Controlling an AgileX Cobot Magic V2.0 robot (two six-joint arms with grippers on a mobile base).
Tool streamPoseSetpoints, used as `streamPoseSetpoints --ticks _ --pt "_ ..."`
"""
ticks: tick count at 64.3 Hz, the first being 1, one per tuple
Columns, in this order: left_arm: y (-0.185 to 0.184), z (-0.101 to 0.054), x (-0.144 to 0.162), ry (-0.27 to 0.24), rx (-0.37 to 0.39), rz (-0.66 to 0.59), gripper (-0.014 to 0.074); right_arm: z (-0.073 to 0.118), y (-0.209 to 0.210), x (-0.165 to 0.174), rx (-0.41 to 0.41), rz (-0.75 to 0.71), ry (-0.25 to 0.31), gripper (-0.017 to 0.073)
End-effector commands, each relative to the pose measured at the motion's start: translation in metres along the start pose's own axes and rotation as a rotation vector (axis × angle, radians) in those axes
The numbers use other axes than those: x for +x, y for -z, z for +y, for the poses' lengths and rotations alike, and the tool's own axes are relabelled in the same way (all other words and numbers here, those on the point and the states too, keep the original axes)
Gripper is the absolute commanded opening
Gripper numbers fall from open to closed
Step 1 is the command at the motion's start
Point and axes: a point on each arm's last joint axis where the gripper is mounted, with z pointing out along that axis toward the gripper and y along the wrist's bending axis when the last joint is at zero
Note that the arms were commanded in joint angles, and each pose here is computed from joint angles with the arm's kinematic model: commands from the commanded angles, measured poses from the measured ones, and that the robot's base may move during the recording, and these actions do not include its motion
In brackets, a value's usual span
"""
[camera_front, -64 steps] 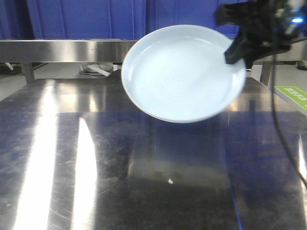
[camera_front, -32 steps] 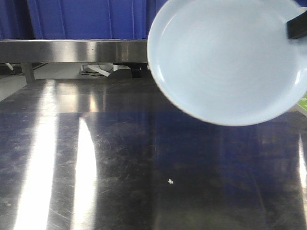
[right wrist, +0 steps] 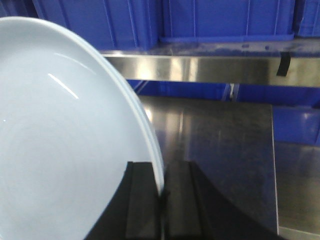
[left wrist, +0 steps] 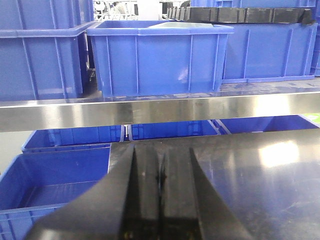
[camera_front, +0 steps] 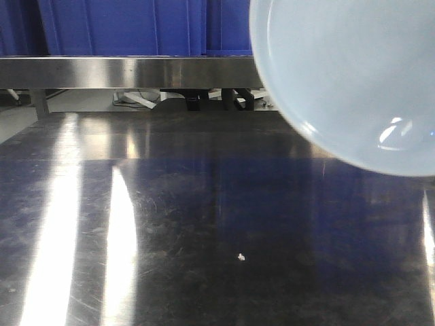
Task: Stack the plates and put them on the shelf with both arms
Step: 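Lift the stacked plates up off the table with the right gripper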
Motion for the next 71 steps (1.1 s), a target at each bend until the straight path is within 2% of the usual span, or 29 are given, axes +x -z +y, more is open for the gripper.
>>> streamPoseSetpoints --ticks 1,71 --pt "-0.0001 0.0025 -0.0161 0.001 -0.025 -0.100 0.0081 0.0000 0.0049 -0.0196 0.011 -0.138 -0.006 0.0057" --pt "-0.0001 0.0025 -0.0161 0.001 -0.025 -0.100 0.0081 0.0002 0.0050 -0.0186 0.009 -0.126 -0.006 0.0057"
